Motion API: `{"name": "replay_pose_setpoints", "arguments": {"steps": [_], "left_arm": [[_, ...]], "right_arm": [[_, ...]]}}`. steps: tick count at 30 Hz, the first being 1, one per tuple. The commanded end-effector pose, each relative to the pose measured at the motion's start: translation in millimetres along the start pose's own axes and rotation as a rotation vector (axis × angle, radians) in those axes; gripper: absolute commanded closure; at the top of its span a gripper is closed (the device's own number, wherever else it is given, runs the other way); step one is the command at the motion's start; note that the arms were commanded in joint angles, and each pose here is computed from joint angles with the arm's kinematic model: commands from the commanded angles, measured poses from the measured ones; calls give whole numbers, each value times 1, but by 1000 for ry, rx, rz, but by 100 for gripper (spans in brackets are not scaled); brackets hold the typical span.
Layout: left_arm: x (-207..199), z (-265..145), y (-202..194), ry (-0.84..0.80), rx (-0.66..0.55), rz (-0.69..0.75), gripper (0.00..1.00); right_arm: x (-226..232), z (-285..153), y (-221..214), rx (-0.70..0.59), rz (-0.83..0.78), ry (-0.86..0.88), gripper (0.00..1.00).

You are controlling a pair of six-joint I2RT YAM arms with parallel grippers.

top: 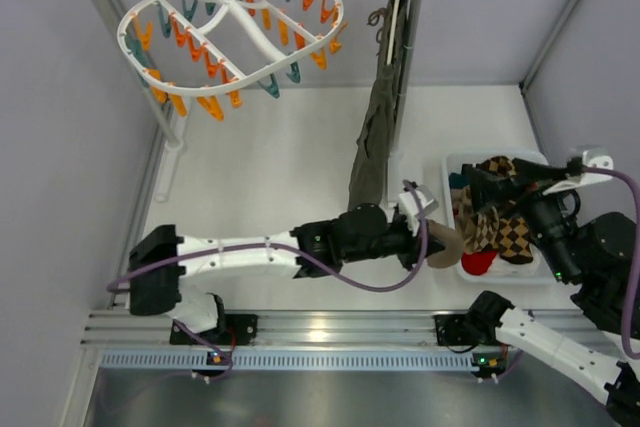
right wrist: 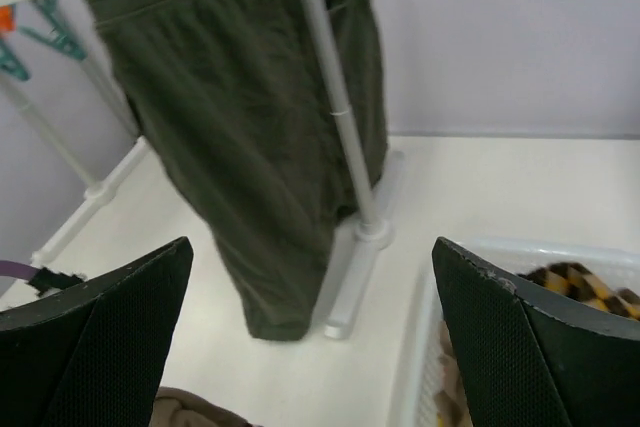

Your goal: Remove the socks clipped to the hanger

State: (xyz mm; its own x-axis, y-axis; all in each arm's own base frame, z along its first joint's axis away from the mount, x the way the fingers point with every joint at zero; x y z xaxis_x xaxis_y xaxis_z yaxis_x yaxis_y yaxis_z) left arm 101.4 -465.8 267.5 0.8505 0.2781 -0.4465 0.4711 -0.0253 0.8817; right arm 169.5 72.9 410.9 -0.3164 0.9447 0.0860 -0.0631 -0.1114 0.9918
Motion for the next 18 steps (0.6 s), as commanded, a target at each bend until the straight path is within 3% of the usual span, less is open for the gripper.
{"name": "replay_pose_setpoints", "arguments": {"steps": [1, 2, 8, 9, 12, 14, 15, 16, 18], "left_arm": [[-21, 35, 29, -69, -56, 12, 100], [-13, 54, 14, -58, -21, 20, 100], [-14, 116, 26, -94, -40, 39, 100], [4, 133, 6, -65, 0, 36, 100], [7, 161, 33, -54, -43, 71, 100], [33, 186, 7, 20, -5, 116, 100], [30, 194, 24, 27, -44, 126, 100], [48, 209, -11, 60, 34, 131, 100], [52, 221, -6, 46, 33, 83, 100]], "right_arm": [[-58, -39, 27, -77, 35, -234, 1], [-63, -46, 31, -93, 44, -247, 1], [-84, -80, 51, -187, 104, -263, 1], [-85, -84, 52, -196, 110, -260, 1], [-84, -86, 51, -199, 112, -241, 1], [-81, -85, 49, -190, 100, -228, 1], [-81, -84, 48, -186, 98, -224, 1], [-80, -84, 48, -184, 97, -220, 1], [-78, -83, 47, -184, 96, -204, 1]]}}
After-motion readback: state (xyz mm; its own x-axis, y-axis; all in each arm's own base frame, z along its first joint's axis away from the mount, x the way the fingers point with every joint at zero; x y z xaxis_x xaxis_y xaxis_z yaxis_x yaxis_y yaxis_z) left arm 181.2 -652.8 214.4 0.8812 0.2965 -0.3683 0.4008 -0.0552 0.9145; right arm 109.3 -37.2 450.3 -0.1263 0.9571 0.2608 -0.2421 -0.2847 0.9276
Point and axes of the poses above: each gripper's point midway between its finger pads, its own z axis out along the fingers, its own x axis along the line the jaws close on, y = z × x, the point moved 1 cm from there along -z, back along the fingers, and after that the axes turned 7 degrees about -z, right-handed, at the moved point
